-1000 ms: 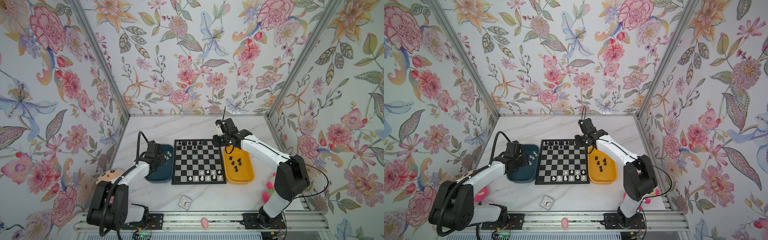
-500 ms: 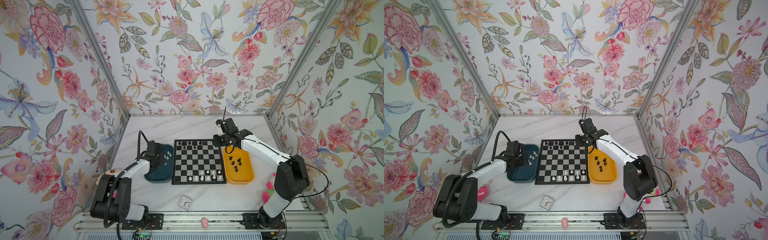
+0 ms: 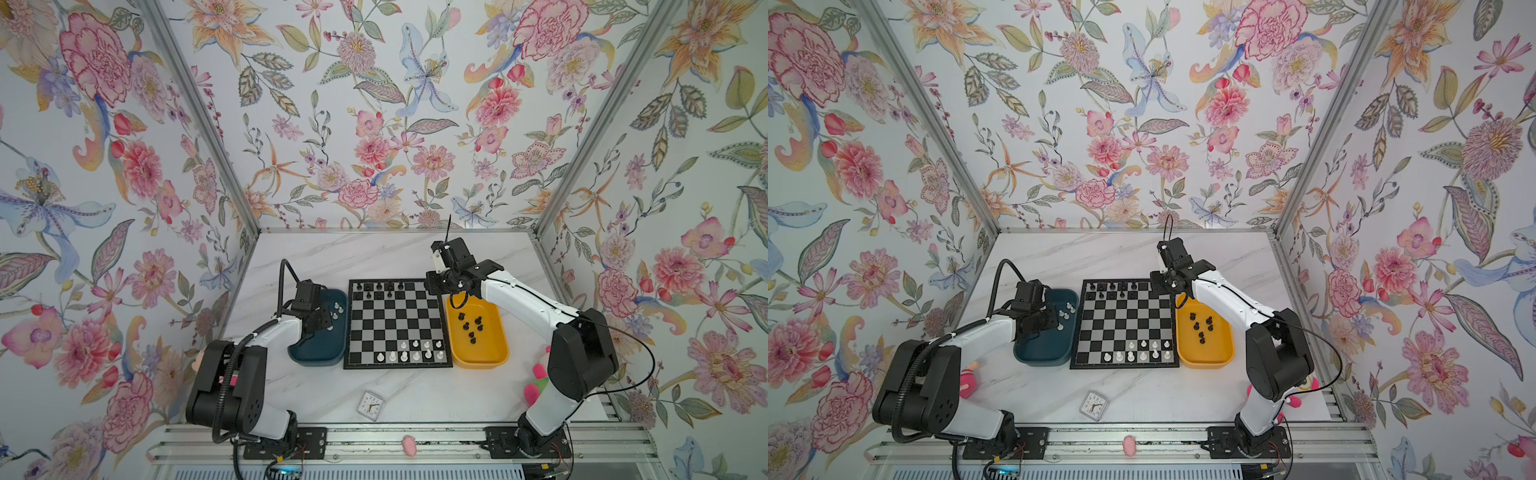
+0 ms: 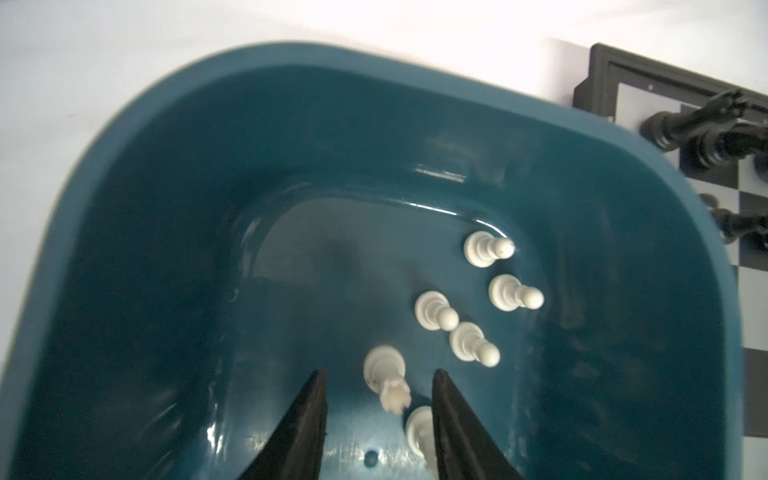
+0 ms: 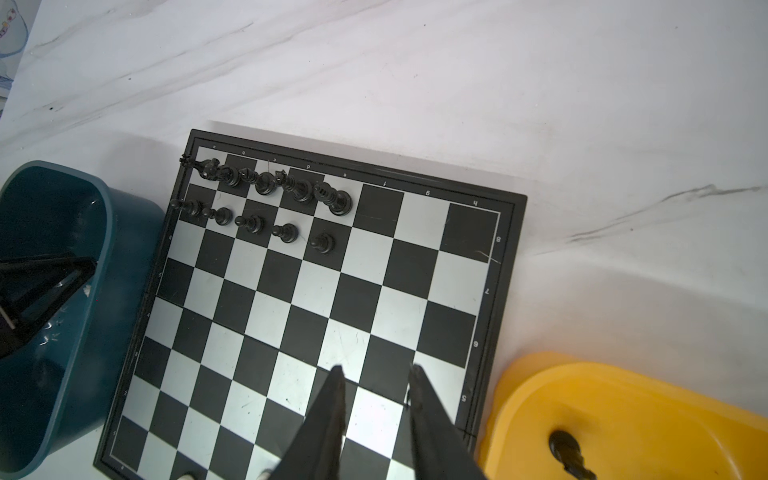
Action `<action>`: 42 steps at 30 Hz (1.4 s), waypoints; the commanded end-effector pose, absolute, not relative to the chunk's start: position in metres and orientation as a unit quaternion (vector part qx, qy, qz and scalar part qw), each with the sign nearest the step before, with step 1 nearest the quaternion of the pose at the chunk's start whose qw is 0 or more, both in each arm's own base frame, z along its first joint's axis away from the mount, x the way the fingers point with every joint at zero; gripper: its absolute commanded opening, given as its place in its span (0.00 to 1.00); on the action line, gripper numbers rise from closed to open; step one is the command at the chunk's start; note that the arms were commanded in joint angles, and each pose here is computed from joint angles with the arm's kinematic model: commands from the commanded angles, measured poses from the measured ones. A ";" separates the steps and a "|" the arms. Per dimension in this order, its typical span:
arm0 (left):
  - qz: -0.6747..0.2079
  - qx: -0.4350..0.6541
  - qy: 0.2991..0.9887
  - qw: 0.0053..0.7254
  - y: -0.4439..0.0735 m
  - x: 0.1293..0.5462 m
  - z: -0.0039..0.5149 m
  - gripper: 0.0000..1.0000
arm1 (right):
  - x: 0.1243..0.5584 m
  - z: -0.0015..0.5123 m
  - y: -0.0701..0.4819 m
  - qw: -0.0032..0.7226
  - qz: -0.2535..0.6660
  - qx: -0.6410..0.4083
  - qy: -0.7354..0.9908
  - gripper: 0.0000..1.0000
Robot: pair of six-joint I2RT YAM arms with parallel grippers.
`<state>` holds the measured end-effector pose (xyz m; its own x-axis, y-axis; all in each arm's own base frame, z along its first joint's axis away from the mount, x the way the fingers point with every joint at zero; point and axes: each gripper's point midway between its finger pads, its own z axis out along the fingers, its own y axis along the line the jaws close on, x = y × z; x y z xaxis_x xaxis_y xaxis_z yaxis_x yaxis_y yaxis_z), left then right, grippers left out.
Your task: Set up the chess pieces on the board
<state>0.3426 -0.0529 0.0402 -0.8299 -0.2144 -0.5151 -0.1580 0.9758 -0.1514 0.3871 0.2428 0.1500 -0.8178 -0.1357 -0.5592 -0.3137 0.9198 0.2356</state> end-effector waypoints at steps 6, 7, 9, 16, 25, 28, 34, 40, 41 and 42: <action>-0.045 -0.091 0.955 0.279 -0.051 0.354 0.042 0.40 | 0.387 0.141 0.240 0.267 0.161 -0.110 0.944 0.29; -0.045 -0.091 0.955 0.279 -0.051 0.354 0.042 0.40 | 0.386 0.140 0.240 0.266 0.161 -0.110 0.944 0.29; -0.044 -0.090 0.955 0.278 -0.051 0.355 0.041 0.39 | 0.386 0.140 0.240 0.265 0.160 -0.110 0.944 0.29; -0.040 -0.089 0.957 0.273 -0.050 0.355 0.037 0.32 | 0.386 0.139 0.239 0.265 0.159 -0.109 0.945 0.29; -0.045 -0.087 0.956 0.278 -0.052 0.360 0.040 0.25 | 0.386 0.137 0.239 0.263 0.159 -0.108 0.946 0.29; -0.044 -0.086 0.960 0.263 -0.053 0.359 0.030 0.22 | 0.386 0.137 0.238 0.263 0.158 -0.108 0.946 0.29; -0.049 -0.083 0.961 0.260 -0.056 0.360 0.028 0.19 | 0.386 0.136 0.238 0.261 0.158 -0.107 0.946 0.29; -0.049 -0.082 0.961 0.259 -0.056 0.360 0.028 0.17 | 0.386 0.136 0.237 0.262 0.157 -0.106 0.946 0.28; -0.049 -0.082 0.961 0.260 -0.056 0.360 0.028 0.17 | 0.386 0.136 0.237 0.262 0.157 -0.106 0.946 0.29; -0.049 -0.082 0.960 0.261 -0.056 0.360 0.029 0.17 | 0.386 0.136 0.237 0.262 0.157 -0.105 0.946 0.29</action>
